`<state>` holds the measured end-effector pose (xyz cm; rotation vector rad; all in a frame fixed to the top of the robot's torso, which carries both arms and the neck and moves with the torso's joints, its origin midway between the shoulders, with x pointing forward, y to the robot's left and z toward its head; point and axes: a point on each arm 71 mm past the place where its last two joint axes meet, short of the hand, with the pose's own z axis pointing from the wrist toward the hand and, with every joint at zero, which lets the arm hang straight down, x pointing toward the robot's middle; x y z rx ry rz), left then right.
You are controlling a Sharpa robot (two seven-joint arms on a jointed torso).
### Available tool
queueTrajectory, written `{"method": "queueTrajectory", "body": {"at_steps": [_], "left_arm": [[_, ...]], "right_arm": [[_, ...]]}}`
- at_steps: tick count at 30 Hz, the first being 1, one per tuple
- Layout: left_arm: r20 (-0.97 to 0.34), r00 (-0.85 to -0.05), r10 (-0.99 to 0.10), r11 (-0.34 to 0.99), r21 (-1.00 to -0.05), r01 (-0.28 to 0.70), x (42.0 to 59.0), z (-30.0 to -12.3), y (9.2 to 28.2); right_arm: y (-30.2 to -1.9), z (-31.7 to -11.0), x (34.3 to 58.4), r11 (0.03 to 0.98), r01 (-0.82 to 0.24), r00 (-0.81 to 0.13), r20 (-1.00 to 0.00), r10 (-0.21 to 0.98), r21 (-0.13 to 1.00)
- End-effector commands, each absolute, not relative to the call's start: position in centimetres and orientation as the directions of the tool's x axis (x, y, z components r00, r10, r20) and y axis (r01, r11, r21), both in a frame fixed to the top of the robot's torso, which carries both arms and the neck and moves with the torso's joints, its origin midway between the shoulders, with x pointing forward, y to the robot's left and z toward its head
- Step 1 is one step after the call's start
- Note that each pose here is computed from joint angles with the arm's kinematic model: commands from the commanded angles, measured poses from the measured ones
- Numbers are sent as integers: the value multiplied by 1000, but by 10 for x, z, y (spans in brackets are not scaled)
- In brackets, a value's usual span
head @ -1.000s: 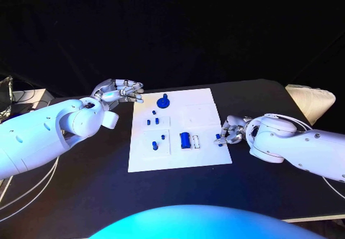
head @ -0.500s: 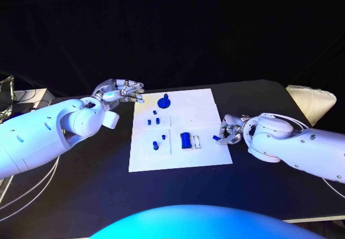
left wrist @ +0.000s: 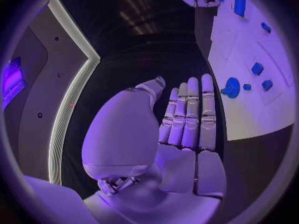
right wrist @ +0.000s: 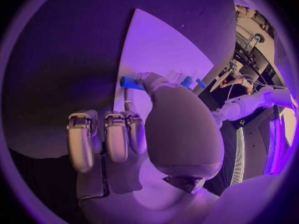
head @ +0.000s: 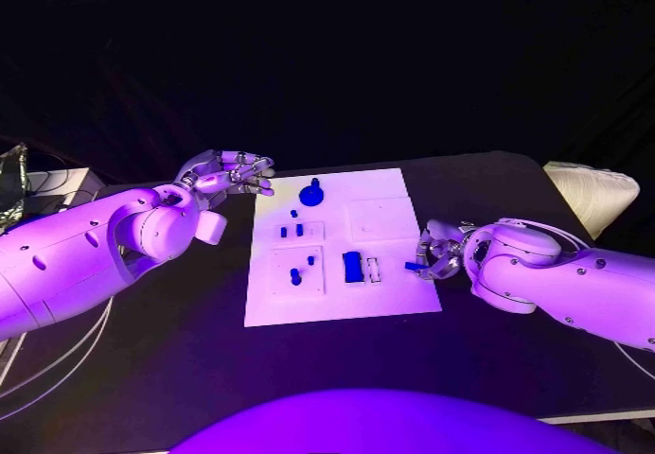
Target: Assemble the parts on the task board
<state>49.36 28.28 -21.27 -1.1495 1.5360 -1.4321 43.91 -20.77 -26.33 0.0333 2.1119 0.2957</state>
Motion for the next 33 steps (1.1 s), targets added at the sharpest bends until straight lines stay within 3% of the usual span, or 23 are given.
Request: {"method": "queueTrajectory", "body": {"at_steps": [1,14,33], "left_arm": [[66,-348,-935,-24,-992,-124,493,-213,281],[66,-349,-935,-24,-992,-125,493,-213,281],[67,-352,-934,-23,-992,-128,492,-213,280]], "right_arm": [[-206,-269,432,965,-64,-572,-802,172,252],[-186,-252,431,936,-48,-589,-767,256,349],[-160,-259,437,919,-30,-615,-732,292,392]]}}
